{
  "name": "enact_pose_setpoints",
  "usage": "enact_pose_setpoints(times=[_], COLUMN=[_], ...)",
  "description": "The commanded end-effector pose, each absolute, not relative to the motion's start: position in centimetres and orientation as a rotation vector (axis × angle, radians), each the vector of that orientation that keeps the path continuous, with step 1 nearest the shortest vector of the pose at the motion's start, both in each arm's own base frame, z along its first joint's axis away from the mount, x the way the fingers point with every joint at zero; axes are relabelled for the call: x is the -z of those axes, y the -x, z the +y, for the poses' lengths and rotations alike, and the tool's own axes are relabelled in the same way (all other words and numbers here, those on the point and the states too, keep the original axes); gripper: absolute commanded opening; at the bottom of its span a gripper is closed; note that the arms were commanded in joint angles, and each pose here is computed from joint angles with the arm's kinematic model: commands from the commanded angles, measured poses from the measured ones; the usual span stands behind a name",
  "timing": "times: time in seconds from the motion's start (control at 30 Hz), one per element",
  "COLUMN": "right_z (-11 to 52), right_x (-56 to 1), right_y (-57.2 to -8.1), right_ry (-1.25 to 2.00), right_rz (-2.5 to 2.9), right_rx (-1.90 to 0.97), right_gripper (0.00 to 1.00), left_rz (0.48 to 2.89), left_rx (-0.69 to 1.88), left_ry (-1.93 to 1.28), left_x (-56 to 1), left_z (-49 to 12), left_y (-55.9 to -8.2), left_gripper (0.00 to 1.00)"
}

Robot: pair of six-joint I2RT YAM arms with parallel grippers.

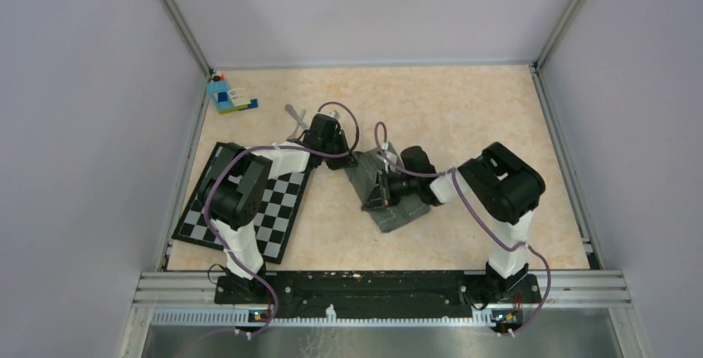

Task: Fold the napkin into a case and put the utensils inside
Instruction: Smooth out the 2/3-rectangle-folded napkin at the center of the board.

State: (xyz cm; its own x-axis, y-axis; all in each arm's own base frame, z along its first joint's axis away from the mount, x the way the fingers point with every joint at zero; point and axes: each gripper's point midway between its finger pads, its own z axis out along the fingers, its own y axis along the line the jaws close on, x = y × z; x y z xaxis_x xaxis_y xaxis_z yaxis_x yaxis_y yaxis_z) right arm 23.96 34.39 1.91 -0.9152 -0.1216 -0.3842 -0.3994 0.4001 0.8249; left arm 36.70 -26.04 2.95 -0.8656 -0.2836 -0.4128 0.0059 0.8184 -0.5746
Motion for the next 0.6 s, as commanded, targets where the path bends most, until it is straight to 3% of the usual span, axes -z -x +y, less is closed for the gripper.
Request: enact_pose_setpoints(times=[0.0, 0.3, 0.4, 0.57], right_z=[33.1, 30.0, 29.2, 25.6], right_x=[-3.4, -3.6, -5.4, -9.0], right_y=[-19.6, -12.9, -13.9, -19.7], right_ry=[0.518, 0.493, 0.507, 0.370], right_rz=[2.365, 2.437, 2.429, 2.374], right_rx=[-1.544, -1.501, -1.407, -1.237], right_gripper=[0.00, 0.00, 0.01, 0.34], left_rz=[2.605, 2.587, 2.543, 2.478], left_rx=[0.666, 0.696, 0.738, 0.823], left_ry=[0.217, 0.140, 0.065, -0.077], left_x=[0.1, -1.1, -3.8, -9.7], left_z=[-24.3, -25.1, -25.9, -26.8], left_y=[-35.7, -36.3, -36.4, -35.3], left_gripper=[0.00, 0.02, 0.18, 0.47])
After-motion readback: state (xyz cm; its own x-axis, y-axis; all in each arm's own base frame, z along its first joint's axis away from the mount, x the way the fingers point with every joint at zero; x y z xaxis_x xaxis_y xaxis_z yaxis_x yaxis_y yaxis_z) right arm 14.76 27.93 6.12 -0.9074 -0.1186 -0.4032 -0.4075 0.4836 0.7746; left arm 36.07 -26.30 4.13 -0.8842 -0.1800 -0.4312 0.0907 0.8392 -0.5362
